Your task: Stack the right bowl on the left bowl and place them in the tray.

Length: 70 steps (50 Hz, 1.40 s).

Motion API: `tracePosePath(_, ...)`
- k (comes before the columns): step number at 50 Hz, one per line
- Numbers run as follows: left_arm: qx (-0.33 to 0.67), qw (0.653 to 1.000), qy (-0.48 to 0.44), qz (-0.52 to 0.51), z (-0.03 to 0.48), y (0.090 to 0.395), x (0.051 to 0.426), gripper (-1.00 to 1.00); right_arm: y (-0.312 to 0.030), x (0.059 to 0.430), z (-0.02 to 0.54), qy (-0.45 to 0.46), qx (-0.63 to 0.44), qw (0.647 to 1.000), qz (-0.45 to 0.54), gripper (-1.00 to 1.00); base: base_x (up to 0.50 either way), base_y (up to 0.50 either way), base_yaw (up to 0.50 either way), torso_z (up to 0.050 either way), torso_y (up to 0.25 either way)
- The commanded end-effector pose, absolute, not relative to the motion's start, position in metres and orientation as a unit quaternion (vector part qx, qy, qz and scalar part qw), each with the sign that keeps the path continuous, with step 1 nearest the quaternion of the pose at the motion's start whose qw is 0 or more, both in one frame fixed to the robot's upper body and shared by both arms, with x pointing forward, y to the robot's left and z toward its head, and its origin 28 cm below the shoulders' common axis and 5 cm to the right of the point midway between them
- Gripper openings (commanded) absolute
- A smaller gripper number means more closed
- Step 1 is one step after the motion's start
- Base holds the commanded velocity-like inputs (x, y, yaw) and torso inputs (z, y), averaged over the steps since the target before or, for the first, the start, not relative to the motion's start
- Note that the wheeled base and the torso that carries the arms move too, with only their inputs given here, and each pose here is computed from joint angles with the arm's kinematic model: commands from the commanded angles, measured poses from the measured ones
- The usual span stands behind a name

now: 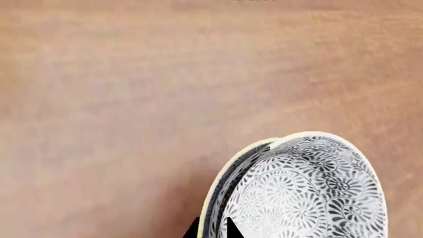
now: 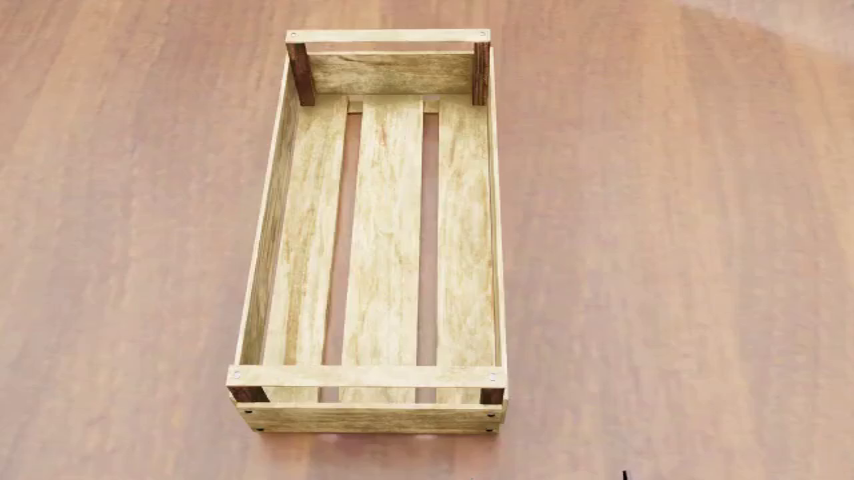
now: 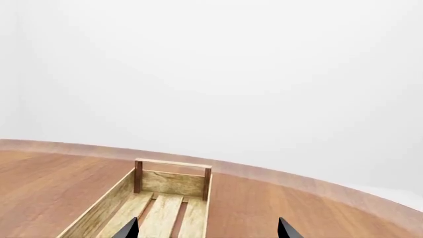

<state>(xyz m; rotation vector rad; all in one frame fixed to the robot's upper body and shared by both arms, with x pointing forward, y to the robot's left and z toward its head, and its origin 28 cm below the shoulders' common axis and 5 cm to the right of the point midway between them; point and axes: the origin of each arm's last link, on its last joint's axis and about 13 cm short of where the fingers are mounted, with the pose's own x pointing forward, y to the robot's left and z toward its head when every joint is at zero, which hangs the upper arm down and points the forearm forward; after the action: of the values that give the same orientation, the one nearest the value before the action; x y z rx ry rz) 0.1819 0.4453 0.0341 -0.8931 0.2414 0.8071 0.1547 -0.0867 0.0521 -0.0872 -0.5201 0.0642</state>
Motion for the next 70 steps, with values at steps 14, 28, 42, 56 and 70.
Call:
tracePosePath(14,-0.322,0.894,0.034,0.311,0.094,0.422,0.198,-1.00,-0.088,0.156,0.054,-0.266,-0.042,0.962,0.032,1.00,0.00,0.00,0.00,0.000,0.000)
tracePosePath(28,-0.239,0.944,-0.021,0.226,0.167,0.386,0.222,-1.00,-0.091,0.154,0.058,-0.271,-0.033,0.962,0.029,1.00,0.00,0.00,0.00,0.000,0.001)
tracePosePath(42,-0.163,0.976,-0.087,0.117,0.240,0.333,0.235,-1.00,-0.097,0.152,0.059,-0.275,-0.015,0.961,0.021,1.00,0.00,0.00,0.00,0.000,0.001)
tracePosePath(56,-0.101,0.985,-0.137,0.016,0.290,0.272,0.250,-1.00,-0.104,0.152,0.059,-0.270,0.008,0.963,0.013,1.00,0.00,0.00,0.00,0.001,0.001)
tracePosePath(70,-0.070,0.982,-0.146,-0.099,0.305,0.223,0.275,-1.00,-0.106,0.154,0.060,-0.268,0.015,0.963,0.011,1.00,0.00,0.00,0.00,0.000,0.001)
